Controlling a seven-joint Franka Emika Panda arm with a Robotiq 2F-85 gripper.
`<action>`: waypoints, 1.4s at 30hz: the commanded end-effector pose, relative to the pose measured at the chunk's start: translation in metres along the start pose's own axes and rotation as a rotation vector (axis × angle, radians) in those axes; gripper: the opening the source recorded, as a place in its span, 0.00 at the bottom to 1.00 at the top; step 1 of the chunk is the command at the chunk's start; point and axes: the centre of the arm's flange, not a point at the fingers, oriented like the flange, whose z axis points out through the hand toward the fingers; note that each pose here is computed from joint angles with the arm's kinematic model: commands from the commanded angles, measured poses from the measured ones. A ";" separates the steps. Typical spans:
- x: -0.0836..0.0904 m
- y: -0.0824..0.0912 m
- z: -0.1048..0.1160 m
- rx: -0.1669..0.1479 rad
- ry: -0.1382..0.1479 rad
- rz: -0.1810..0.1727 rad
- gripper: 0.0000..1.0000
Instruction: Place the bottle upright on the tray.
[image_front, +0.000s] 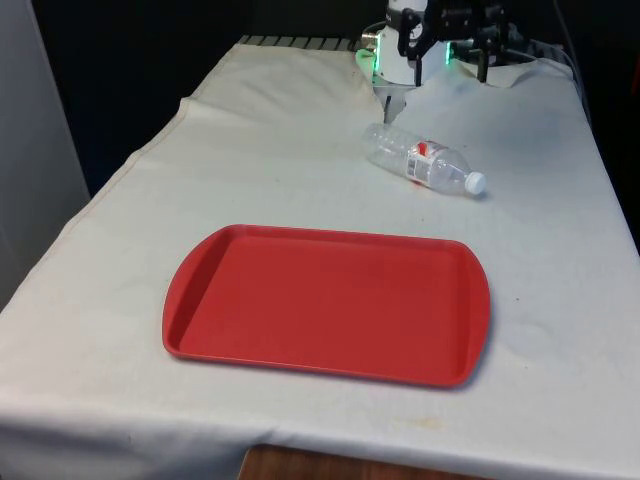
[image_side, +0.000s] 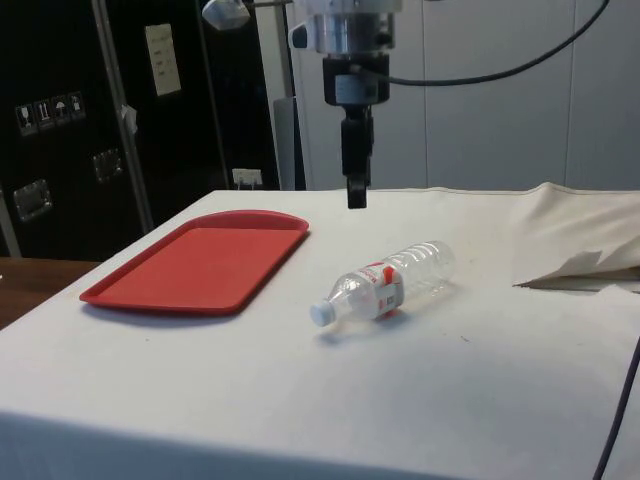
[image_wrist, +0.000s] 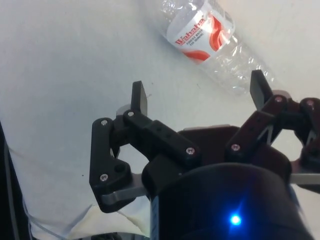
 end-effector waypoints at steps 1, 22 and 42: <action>0.000 0.000 0.004 -0.003 0.007 -0.011 1.00; -0.001 0.000 0.034 0.000 -0.034 -0.094 1.00; -0.001 0.001 0.060 -0.031 -0.101 -0.168 1.00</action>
